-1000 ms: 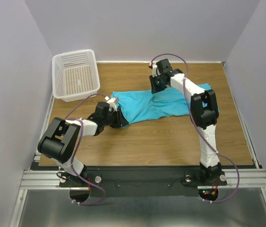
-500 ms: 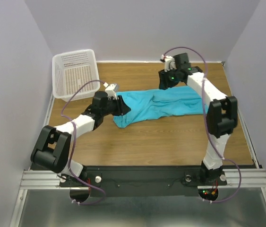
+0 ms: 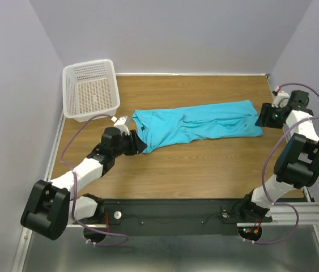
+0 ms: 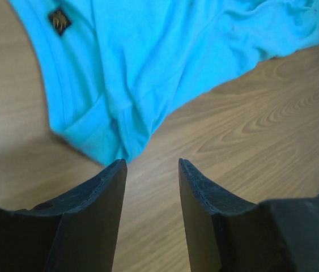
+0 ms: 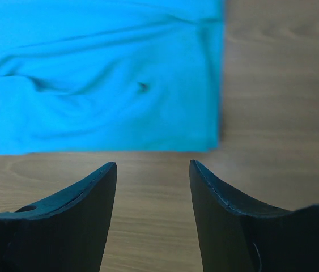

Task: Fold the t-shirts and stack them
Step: Fold the tshirt

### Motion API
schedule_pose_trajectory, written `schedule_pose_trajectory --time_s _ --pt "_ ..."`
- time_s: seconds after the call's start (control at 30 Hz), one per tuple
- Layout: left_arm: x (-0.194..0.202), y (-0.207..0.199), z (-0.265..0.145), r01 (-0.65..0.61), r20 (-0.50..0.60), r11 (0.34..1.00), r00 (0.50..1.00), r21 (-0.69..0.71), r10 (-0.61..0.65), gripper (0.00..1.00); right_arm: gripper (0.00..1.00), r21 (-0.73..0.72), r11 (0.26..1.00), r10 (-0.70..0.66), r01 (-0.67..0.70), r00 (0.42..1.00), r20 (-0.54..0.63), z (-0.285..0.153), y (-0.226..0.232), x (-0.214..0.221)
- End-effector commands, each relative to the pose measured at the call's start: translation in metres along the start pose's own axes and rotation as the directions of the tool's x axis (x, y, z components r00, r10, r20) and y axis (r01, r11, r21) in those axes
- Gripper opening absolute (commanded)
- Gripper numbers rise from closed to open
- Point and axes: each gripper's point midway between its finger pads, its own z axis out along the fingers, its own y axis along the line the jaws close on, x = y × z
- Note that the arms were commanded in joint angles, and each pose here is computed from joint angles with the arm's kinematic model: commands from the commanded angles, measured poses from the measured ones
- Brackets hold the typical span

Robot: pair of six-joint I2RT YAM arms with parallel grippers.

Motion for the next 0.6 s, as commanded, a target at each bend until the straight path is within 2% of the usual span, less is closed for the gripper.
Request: schedule_pose_trajectory --time_s 0.0,0.13,0.2,0.57 --pt "0.007 0.002 -0.008 0.104 0.063 0.994 0.992 0.027 -0.105 0.53 0.60 0.077 0.995 0.063 -0.063 0.998 0.007 -0.008 -0.043 0.011" --pt "0.008 0.001 -0.003 0.131 0.063 0.990 0.989 0.048 -0.133 0.54 0.60 0.115 0.988 0.105 -0.104 0.994 -0.006 0.001 -0.060 0.011" --pt "0.005 0.008 0.002 0.185 0.082 0.982 0.979 0.037 -0.187 0.54 0.60 0.129 0.978 0.165 -0.163 0.986 -0.005 0.016 -0.072 0.011" --pt "0.014 0.017 0.009 0.260 0.072 0.965 0.962 0.025 -0.262 0.55 0.60 0.075 0.969 0.239 -0.235 0.970 -0.049 0.040 -0.068 0.024"
